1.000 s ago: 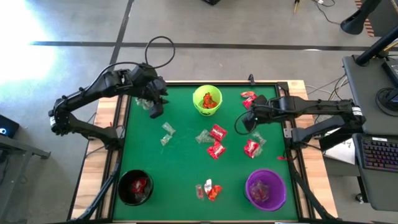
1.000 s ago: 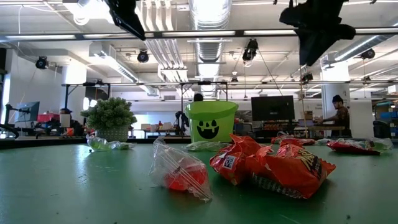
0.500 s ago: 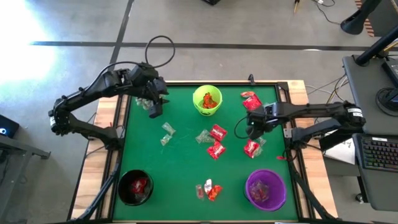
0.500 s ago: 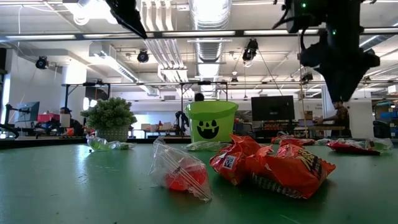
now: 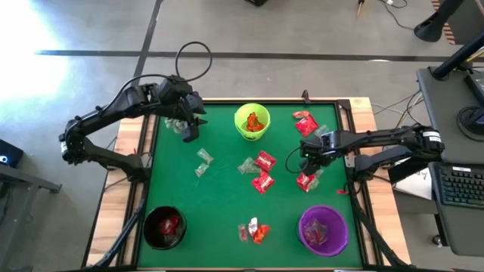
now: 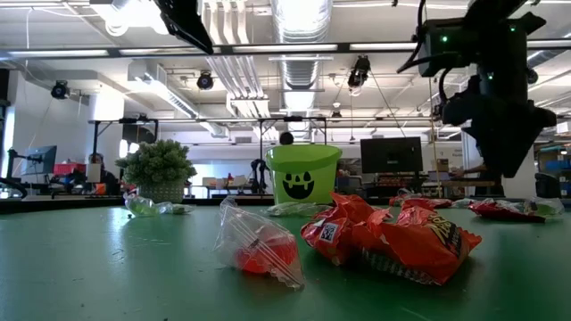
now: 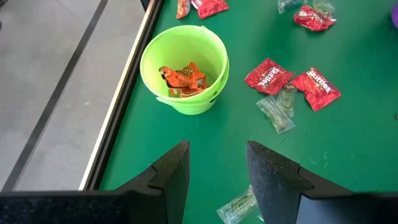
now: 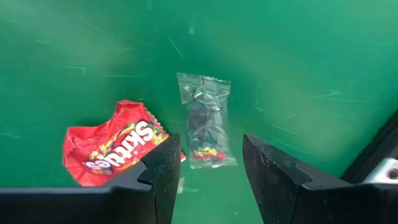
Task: Organize candy in baskets
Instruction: Put the blue candy into the violet bucket
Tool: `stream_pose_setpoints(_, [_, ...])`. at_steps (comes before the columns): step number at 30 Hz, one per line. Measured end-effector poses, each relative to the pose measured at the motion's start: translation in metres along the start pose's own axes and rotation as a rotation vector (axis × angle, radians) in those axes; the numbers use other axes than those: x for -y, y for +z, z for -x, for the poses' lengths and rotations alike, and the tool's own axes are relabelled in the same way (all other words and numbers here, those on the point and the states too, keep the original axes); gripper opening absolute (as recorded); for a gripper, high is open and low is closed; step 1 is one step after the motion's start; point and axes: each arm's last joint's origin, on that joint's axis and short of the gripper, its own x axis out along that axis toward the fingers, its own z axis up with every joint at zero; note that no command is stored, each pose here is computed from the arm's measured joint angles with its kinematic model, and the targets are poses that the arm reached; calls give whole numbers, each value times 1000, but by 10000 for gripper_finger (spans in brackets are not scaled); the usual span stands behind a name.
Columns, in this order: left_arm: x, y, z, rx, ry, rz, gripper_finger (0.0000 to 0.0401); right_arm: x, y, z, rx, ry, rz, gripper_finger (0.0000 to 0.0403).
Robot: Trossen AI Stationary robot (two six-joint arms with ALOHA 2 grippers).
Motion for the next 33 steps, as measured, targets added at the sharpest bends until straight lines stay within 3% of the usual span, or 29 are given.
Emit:
stream_pose_setpoints(12, [0, 0, 0, 0, 0, 1, 141, 7, -8, -32, -1, 30, -29, 164])
stream_pose_setpoints(20, [0, -1, 0, -6, -2, 5, 141, 17, -15, -48, -24, -3, -145, 156])
stream_pose_setpoints(24, [0, -1, 0, -7, -2, 5, 141, 18, -16, -48, -30, -2, -185, 122])
stream_pose_setpoints(30, [0, -1, 0, -8, -2, 3, 141, 11, -11, -40, -21, 35, -166, 26])
stream_pose_setpoints(33, [0, -1, 0, -8, -2, 1, 141, 7, -8, -34, -13, 51, -161, 14])
